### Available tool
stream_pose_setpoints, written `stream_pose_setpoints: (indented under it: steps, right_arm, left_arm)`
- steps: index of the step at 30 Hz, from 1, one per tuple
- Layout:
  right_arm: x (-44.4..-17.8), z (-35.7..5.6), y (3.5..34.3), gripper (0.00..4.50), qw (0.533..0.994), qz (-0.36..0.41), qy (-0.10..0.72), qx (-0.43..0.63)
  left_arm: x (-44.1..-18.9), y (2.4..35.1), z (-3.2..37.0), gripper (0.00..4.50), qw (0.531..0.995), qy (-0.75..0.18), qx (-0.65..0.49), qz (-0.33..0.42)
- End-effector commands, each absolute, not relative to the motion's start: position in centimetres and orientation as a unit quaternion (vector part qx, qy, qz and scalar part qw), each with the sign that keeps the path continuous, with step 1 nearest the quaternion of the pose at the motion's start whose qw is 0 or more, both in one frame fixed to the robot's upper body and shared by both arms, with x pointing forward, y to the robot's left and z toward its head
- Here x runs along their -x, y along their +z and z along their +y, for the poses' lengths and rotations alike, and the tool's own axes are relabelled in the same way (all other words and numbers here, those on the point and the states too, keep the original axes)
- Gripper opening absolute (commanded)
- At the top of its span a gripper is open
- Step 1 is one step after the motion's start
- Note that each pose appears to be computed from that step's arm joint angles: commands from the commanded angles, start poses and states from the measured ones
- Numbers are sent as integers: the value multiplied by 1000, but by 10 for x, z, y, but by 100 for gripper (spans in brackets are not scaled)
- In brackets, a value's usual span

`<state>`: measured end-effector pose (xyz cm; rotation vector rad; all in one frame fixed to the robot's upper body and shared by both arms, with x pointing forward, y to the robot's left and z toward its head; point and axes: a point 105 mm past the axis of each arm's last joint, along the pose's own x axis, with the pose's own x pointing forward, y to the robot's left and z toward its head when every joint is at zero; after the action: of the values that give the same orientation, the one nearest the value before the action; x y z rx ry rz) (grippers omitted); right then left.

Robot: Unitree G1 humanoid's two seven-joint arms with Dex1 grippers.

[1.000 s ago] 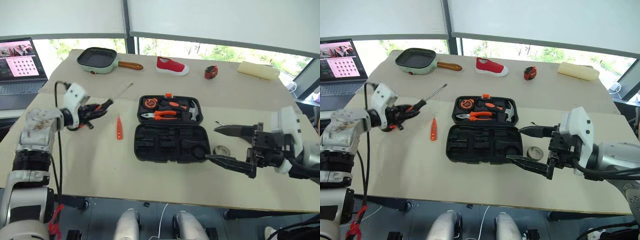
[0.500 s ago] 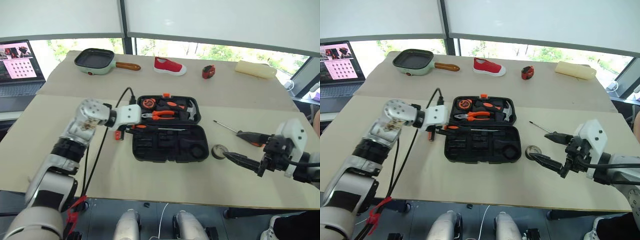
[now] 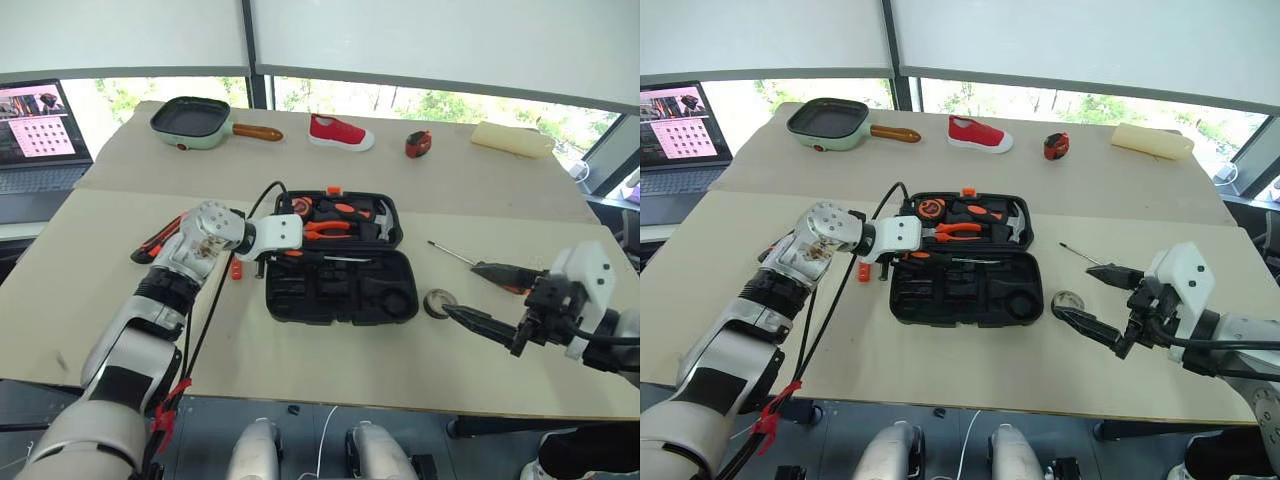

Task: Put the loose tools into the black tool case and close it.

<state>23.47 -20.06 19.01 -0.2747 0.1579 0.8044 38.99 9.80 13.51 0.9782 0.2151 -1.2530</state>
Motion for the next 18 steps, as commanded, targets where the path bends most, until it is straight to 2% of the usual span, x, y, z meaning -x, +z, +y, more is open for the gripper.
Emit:
stream_pose_setpoints:
  steps: [1,2,9,10,12,18]
  right_arm:
    - [-233,-197,202,450,909,52,388,141]
    - [-232,-197,202,450,909,52,389,140]
    - [-231,-193,202,450,908,50,394,134]
    - [-231,-193,202,450,908,50,394,133]
    - [-230,-193,202,450,908,51,395,132]
    - [-232,-190,201,450,907,51,397,132]
  left_arm:
    - [-393,149,90,140,696,-562,-441,70]
    - [-394,151,89,190,697,-562,-441,67]
    - [-393,176,82,436,699,-566,-436,33]
    - [-391,179,80,436,696,-570,-436,28]
    - [-390,182,78,405,692,-577,-433,22]
    - [-391,169,74,187,680,-579,-448,33]
